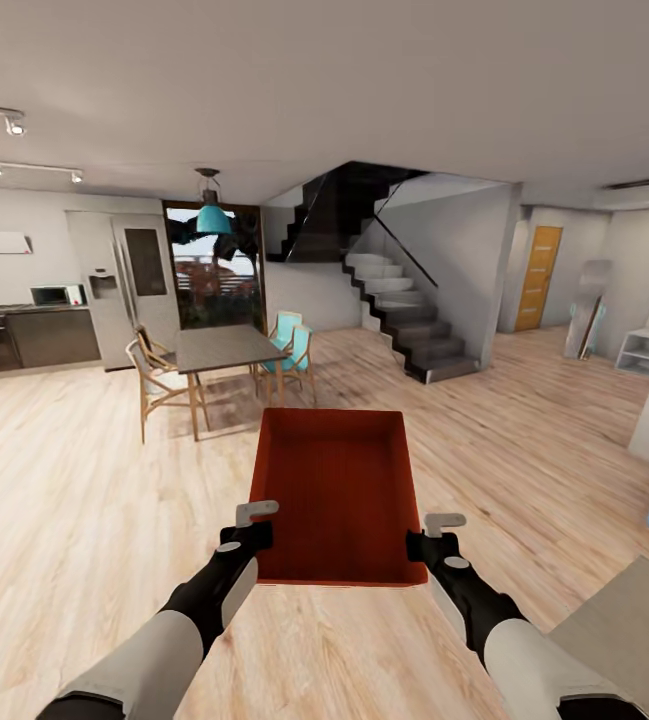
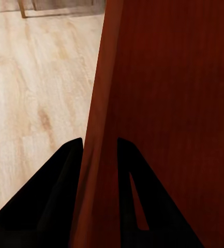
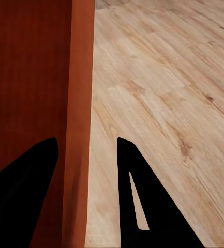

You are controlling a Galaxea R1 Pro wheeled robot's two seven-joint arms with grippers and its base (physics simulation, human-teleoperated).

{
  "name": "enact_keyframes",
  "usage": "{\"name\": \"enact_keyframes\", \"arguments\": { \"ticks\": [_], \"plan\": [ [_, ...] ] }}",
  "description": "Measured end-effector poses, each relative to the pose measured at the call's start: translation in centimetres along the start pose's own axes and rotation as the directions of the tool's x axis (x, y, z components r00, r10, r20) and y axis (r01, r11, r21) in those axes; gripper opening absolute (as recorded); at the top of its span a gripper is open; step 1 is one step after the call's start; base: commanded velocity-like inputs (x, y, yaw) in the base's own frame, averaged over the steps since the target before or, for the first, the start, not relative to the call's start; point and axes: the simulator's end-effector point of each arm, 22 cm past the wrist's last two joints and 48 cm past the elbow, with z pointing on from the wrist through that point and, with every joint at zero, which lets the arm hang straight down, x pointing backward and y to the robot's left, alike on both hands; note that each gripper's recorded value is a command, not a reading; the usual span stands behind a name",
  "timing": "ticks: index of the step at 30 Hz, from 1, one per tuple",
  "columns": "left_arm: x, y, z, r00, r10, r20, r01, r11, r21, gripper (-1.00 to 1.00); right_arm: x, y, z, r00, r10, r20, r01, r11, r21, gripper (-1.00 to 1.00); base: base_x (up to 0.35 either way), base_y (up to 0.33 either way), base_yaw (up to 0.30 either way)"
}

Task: Move the two storage containers from the living room to the garage. In the garage, place one container on the floor and stack the other container on top of it (either order is fine).

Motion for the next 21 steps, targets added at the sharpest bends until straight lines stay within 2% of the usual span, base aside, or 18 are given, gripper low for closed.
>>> {"name": "enact_keyframes", "arguments": {
  "ticks": [16,21],
  "plan": [
    [-0.06,0.05,0.01,1.0,0.002,0.002,-0.002,1.0,0.0,-1.0,0.03,0.06,-0.01,1.0,0.0,0.001,0.0,1.0,0.0,-1.0,0.322,0.0,-0.001],
    [-0.07,0.17,0.04,1.0,0.001,0.002,-0.001,1.0,0.0,-1.0,-0.04,0.17,-0.02,1.0,-0.002,0.002,0.002,1.0,0.002,-1.0,0.322,0.0,-0.189]
  ]
}}
